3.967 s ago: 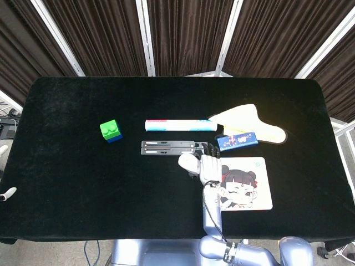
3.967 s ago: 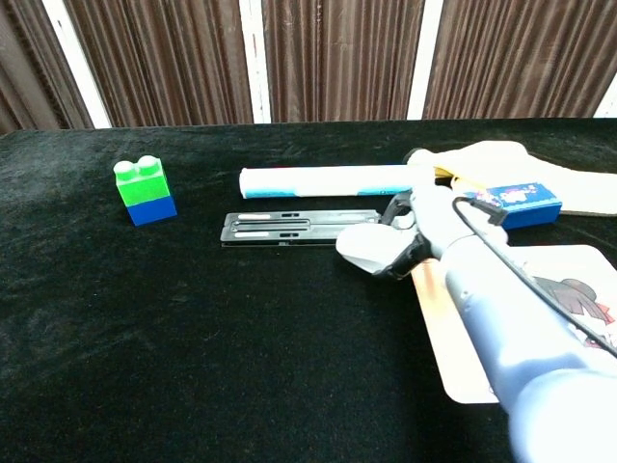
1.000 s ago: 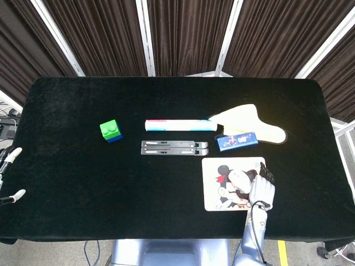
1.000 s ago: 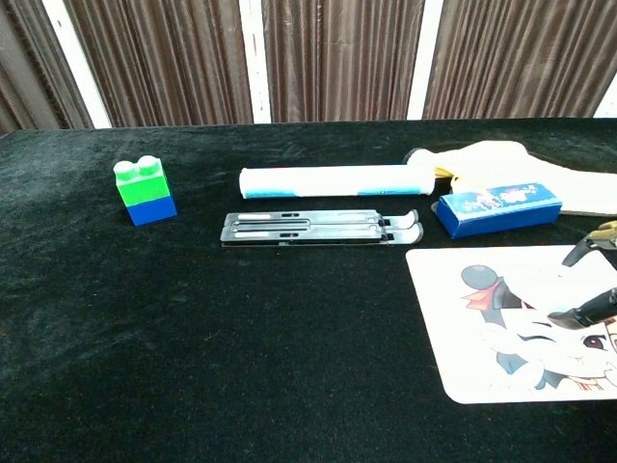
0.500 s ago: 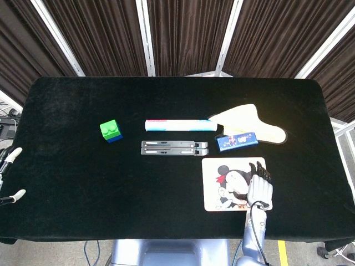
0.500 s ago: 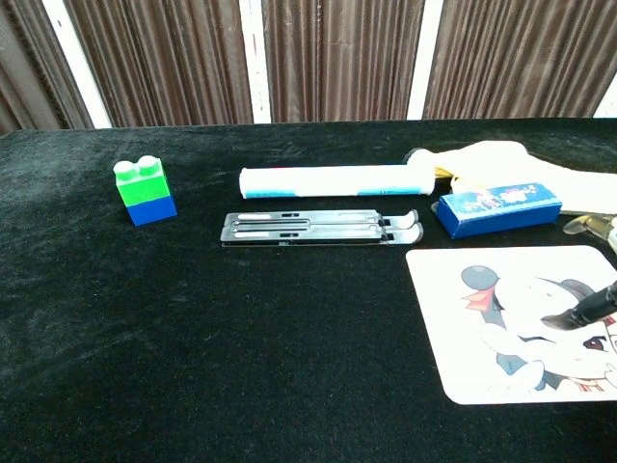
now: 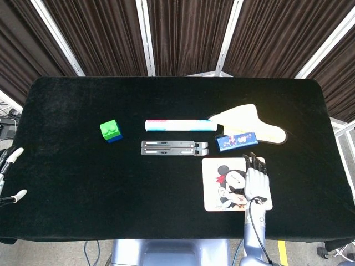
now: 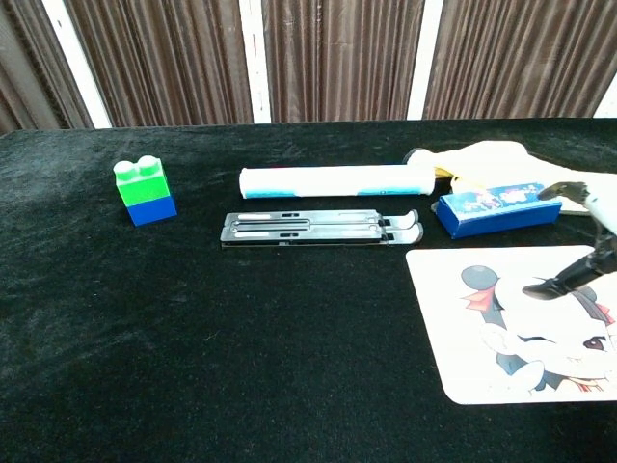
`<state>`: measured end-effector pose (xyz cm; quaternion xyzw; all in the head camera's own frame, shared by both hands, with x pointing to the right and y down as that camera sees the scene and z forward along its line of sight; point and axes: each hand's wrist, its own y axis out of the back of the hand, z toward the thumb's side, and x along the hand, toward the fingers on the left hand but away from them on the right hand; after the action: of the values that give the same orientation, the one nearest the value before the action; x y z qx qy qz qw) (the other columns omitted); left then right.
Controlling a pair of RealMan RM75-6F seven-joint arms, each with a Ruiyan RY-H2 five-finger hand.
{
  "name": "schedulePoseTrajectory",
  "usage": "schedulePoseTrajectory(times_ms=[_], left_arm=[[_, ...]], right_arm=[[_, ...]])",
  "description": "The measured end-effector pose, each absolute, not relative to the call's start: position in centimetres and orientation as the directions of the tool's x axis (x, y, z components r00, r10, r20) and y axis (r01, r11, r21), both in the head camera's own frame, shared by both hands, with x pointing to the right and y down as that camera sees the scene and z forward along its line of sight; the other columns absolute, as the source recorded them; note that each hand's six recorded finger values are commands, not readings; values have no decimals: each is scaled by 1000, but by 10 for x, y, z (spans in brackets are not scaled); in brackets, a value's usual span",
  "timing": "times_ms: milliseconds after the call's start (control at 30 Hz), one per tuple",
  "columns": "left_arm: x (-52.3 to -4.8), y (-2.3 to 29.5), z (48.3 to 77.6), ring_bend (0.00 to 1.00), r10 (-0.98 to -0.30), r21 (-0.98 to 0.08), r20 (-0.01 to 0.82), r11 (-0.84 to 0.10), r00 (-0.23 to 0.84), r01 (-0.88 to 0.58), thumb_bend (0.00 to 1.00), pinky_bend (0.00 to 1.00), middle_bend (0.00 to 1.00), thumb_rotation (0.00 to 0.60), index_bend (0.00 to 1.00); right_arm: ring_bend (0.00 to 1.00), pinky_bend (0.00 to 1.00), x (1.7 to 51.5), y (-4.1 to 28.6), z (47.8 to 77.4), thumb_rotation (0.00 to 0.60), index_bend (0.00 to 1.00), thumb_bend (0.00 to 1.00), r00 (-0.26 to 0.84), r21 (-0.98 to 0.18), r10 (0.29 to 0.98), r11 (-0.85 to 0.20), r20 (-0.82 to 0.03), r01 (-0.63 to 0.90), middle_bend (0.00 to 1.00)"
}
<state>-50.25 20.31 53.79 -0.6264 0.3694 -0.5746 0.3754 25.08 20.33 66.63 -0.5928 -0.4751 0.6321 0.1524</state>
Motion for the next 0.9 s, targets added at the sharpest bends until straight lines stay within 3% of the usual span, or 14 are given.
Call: schedulePoseTrajectory(times_ms=[900], left_arm=[[-507,201,542,0,-887,-886,458,-461,58,-43,175,0,0,600,0]], right_arm=[[0,0,241,191,716,600,98,126,-283,-760,705,-600,-650,251,0]])
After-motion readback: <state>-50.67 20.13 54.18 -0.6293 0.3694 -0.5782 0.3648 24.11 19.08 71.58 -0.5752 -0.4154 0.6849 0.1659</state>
